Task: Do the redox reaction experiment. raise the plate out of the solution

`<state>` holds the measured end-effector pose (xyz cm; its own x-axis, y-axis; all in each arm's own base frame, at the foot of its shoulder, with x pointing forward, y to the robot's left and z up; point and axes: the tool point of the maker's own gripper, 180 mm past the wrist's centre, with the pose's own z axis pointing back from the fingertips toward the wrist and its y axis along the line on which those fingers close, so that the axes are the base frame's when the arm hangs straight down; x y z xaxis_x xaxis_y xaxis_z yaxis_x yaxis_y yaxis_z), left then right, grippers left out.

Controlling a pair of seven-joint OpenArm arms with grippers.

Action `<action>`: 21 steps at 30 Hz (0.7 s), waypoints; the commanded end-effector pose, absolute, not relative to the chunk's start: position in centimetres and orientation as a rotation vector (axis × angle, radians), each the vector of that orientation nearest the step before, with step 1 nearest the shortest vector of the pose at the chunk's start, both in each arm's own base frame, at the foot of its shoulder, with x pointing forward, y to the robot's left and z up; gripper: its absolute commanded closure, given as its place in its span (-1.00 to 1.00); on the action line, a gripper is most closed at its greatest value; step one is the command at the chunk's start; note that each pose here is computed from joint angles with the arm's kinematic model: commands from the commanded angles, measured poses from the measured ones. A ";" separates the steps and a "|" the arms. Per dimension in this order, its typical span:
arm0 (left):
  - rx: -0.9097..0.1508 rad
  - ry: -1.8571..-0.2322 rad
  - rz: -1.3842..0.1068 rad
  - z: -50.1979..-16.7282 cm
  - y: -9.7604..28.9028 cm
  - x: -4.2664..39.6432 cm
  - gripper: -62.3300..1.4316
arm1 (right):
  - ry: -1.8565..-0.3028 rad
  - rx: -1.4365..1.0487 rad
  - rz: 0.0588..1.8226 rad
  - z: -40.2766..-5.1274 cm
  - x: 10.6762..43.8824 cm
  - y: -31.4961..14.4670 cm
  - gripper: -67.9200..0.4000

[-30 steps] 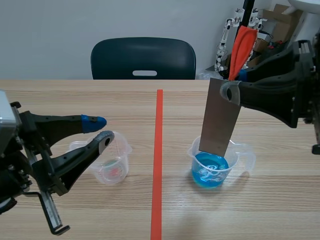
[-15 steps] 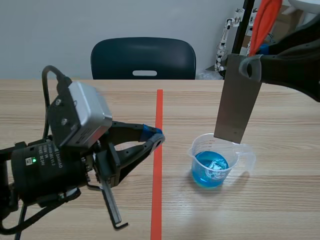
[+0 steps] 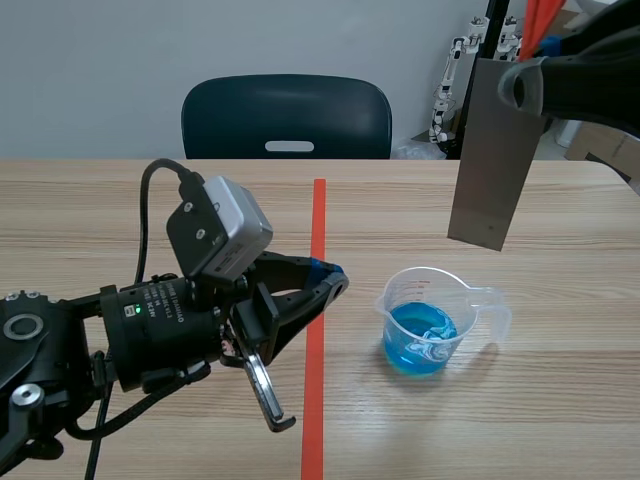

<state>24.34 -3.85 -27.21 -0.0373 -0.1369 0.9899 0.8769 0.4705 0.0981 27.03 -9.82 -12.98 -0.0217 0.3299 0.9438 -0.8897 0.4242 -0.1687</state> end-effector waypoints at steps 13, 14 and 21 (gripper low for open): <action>-0.733 -1.435 -0.939 -25.1 -4.3 25.4 0.83 | -1.236 0.580 1.072 -12.3 27.3 -9.8 0.97; -0.732 -1.439 -0.941 -25.0 -4.3 25.5 0.83 | -1.236 0.581 1.072 -12.3 27.3 -9.8 0.97; -0.742 -1.464 -0.965 -24.2 -4.9 25.8 0.83 | -1.237 0.581 1.071 -12.3 27.3 -9.8 0.97</action>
<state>25.86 -4.23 -25.61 -0.0962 -0.1211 0.9880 0.8734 0.4659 0.1421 26.98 -9.98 -13.50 -0.0083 0.3555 0.9346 -0.8914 0.4209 -0.1680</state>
